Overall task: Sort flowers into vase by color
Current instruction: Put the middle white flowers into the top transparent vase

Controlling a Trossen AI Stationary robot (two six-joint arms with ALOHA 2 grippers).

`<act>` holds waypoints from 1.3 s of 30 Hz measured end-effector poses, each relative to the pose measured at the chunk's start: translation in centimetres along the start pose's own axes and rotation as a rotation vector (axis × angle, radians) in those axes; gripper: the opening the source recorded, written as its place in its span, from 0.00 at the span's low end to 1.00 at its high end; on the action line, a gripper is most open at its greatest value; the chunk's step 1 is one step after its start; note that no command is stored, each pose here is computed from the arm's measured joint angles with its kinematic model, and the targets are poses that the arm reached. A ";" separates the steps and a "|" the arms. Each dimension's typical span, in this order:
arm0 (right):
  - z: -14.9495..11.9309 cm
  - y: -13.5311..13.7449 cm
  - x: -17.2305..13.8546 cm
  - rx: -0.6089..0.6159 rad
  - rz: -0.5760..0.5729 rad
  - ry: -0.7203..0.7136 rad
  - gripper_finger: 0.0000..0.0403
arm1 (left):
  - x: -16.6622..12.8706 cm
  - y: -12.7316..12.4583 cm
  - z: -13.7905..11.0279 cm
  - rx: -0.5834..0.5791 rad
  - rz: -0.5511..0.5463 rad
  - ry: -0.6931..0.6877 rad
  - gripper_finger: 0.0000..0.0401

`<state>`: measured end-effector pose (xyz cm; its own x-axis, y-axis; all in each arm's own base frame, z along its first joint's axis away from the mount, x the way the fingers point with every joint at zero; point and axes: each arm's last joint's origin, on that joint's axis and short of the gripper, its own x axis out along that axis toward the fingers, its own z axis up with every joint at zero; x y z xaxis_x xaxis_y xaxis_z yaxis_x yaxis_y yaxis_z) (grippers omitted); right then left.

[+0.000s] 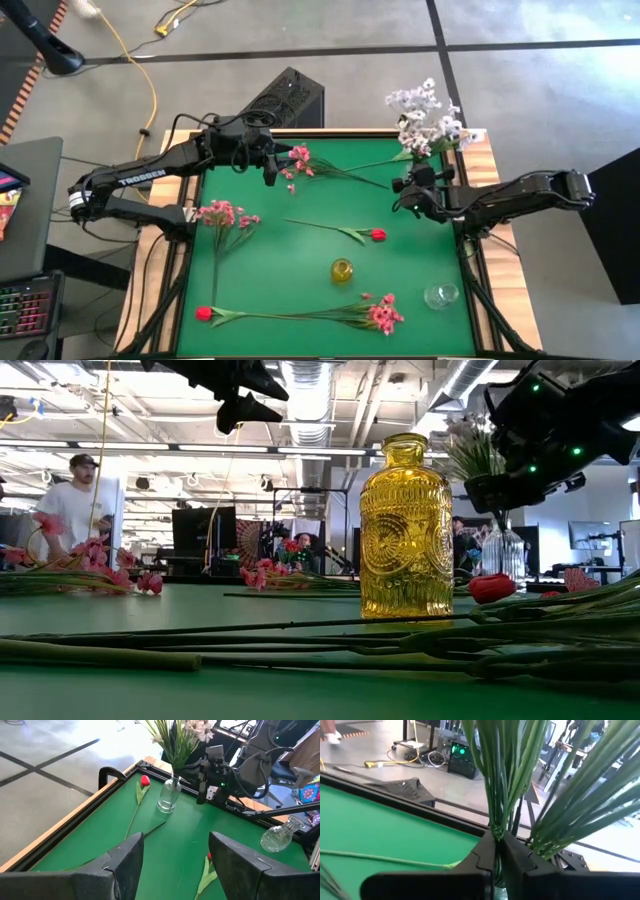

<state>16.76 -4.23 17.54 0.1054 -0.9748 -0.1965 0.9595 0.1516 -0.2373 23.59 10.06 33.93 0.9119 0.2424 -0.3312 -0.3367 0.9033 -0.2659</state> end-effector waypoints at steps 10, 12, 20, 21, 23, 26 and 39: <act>1.3 0.3 -0.1 -0.150 0.002 -0.012 0.30 | 0.0 0.0 0.0 0.000 -0.014 0.003 0.53; 1.4 0.3 -0.1 -0.172 0.001 -0.013 0.35 | 0.0 -0.1 0.0 0.000 -0.028 0.007 0.53; 1.3 0.6 -0.9 -0.327 0.044 -0.032 0.55 | 0.0 -0.1 0.0 0.003 -0.033 0.008 0.53; 1.3 0.7 -1.1 -0.355 0.053 -0.037 0.57 | 0.0 -0.1 0.0 0.003 -0.033 0.008 0.53; 1.2 0.8 -1.5 -0.412 0.072 -0.047 0.59 | 0.0 -0.1 0.0 0.003 -0.034 0.008 0.53; 1.2 0.9 -1.9 -0.484 0.092 -0.061 0.60 | 0.0 -0.1 0.0 0.011 -0.045 0.011 0.53; 1.3 0.7 -2.3 -0.944 -0.061 -0.108 0.61 | 0.0 -0.1 0.0 0.010 -0.046 0.011 0.53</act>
<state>17.52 -2.06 19.11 0.1312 -0.9881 -0.0808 0.3616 0.1236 -0.9241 23.62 9.93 33.94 0.9237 0.1965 -0.3288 -0.2919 0.9169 -0.2722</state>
